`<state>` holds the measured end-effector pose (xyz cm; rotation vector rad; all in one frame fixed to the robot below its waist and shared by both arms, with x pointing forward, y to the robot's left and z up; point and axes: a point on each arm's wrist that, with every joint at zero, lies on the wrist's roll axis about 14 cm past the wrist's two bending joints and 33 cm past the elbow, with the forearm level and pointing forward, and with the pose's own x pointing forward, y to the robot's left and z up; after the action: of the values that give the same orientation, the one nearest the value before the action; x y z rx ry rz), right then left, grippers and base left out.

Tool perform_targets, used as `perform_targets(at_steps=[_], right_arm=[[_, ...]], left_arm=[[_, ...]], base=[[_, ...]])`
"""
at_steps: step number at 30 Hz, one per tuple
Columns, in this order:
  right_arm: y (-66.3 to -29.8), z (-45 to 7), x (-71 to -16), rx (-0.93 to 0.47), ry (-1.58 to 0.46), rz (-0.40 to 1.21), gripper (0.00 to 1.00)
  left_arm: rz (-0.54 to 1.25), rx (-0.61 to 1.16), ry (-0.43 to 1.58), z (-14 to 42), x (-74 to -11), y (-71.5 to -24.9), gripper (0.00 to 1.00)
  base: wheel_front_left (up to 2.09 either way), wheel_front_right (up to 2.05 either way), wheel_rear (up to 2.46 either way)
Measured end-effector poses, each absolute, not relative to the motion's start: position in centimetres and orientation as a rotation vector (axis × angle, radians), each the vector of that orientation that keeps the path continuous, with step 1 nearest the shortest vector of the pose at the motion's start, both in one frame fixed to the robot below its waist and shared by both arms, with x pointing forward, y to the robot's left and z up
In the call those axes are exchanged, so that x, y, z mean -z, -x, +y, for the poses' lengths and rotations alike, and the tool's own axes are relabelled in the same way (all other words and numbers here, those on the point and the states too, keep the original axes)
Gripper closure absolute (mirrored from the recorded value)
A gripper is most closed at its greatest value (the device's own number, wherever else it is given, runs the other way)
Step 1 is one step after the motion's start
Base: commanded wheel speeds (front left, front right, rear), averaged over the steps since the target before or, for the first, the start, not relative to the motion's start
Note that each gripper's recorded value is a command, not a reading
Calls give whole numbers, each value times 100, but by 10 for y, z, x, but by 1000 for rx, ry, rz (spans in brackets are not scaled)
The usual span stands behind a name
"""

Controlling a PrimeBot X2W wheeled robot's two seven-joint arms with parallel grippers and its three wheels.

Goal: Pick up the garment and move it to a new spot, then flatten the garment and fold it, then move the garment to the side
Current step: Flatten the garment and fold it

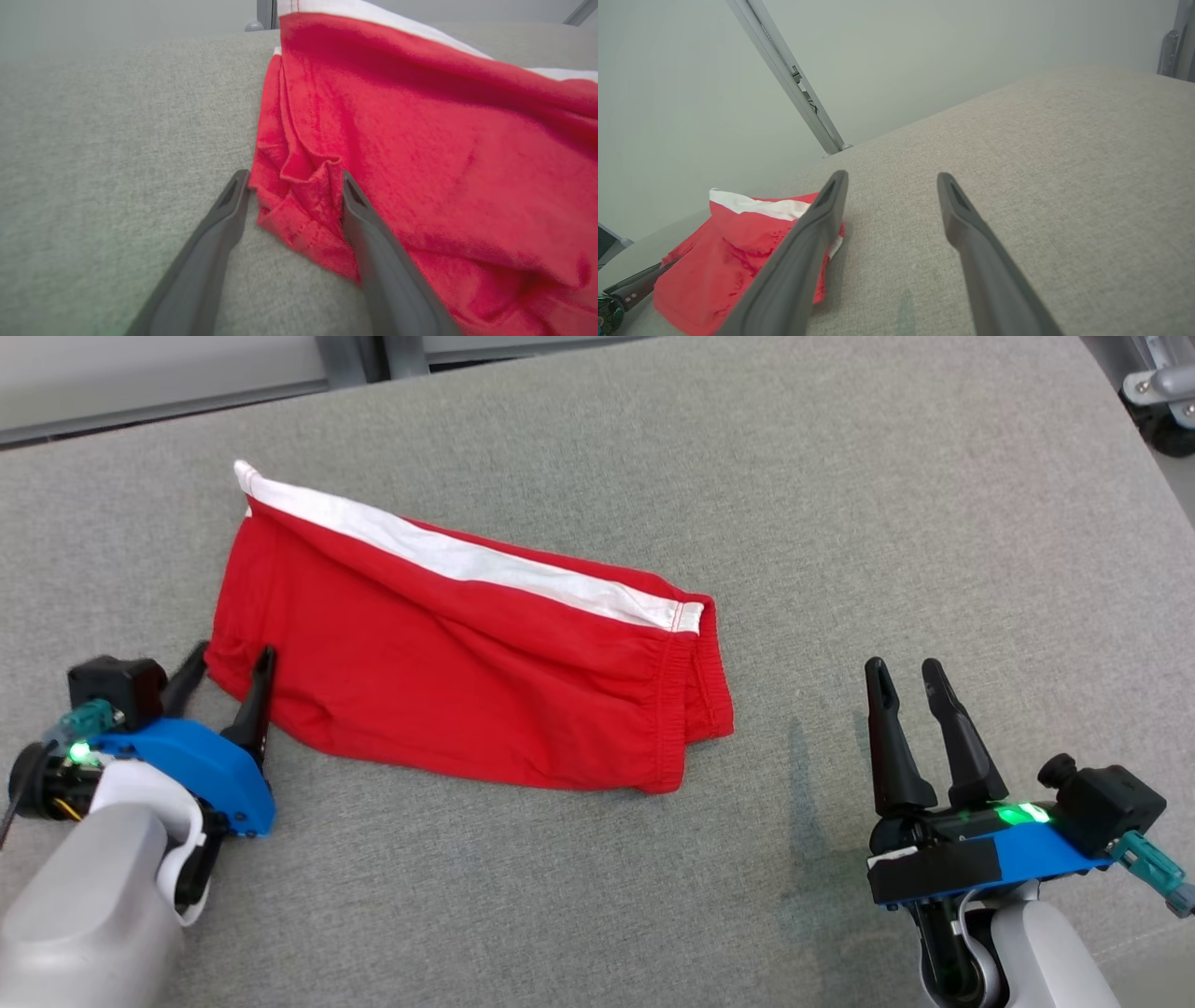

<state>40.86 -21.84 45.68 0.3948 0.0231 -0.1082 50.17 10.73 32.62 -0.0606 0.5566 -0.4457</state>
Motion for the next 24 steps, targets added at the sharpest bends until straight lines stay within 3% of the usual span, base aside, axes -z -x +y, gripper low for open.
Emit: perform_targets(at_steps=[1, 23, 24], right_arm=[[-408, -219, -458, 109, -395, 19, 0], [-394, -174, -471, -27, -364, 22, 0], [-395, -170, -470, -38, -362, 28, 0]], left_arm=[[561, 444, 62, 107, -326, -499, 100], [499, 210, 248, 141, -357, -381, 100], [485, 205, 241, 143, -359, -378, 62]], base=[[0, 0, 0], [0, 0, 0], [0, 0, 0]])
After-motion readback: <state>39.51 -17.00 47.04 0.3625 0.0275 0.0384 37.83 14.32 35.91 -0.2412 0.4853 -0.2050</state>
